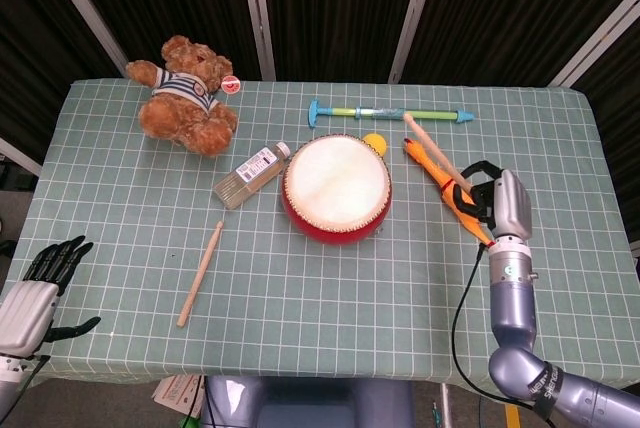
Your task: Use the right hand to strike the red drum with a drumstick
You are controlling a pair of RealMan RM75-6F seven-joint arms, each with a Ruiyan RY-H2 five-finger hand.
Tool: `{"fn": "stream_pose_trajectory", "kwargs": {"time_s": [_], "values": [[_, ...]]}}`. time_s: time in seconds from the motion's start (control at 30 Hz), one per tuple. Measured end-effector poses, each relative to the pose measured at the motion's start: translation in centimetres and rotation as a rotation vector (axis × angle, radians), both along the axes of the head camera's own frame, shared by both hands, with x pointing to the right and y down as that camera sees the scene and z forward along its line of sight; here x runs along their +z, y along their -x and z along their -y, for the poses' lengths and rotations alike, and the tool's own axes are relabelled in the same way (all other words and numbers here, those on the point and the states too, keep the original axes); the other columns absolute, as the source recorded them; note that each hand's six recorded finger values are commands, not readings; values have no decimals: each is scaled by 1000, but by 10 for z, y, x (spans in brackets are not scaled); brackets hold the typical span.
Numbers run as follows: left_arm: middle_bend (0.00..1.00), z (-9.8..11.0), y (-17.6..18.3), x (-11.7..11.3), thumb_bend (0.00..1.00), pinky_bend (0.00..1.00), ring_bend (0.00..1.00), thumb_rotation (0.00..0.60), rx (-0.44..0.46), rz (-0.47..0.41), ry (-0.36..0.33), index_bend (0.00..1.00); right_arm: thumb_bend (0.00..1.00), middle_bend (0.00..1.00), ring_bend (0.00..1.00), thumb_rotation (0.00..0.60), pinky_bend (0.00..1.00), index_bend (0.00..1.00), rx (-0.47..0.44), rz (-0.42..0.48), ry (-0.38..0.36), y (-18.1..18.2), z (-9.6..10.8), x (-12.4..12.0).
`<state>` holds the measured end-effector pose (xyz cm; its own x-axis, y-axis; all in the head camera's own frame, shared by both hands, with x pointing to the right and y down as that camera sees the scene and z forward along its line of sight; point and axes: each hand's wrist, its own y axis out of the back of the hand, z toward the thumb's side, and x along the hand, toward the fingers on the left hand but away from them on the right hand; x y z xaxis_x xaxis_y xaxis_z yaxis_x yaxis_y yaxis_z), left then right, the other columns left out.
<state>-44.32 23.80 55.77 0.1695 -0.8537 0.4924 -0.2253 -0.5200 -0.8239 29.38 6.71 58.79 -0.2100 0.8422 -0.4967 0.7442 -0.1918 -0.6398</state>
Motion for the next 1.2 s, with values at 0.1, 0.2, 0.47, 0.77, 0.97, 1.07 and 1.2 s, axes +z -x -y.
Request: {"fn": "stream_pose_trajectory", "kwargs": {"time_s": [0.1, 0.2, 0.47, 0.77, 0.97, 1.07, 1.2], "values": [[0, 0, 0, 1, 8, 0, 0, 600, -5, -6, 12, 0, 628, 1000, 1000, 600, 931, 943, 28, 15, 9, 3, 3, 10], [0, 0, 0, 1, 8, 0, 0, 600, -8, -11, 19, 0, 630, 1000, 1000, 600, 931, 943, 31, -6, 12, 5, 6, 21], [0, 1, 1, 2, 8, 0, 0, 600, -26, -23, 38, 0, 632, 1000, 1000, 600, 931, 943, -96, -197, -1, 14, 13, 42], [0, 1, 0, 2, 8, 0, 0, 600, -32, -36, 52, 0, 642, 1000, 1000, 600, 931, 965, -624, -899, -67, 30, 12, 78], [0, 0, 0, 2, 8, 0, 0, 600, -29, -39, 58, 0, 642, 1000, 1000, 600, 931, 967, -826, -1213, -90, 36, 7, 99], [0, -1, -1, 2, 8, 0, 0, 600, -25, -41, 59, 0, 642, 1000, 1000, 600, 931, 968, -766, -1127, -107, 46, 9, 95], [0, -2, -3, 2, 8, 0, 0, 600, -16, -41, 64, 0, 642, 1000, 1000, 600, 931, 968, -592, -883, -145, 58, 17, 78]]}}
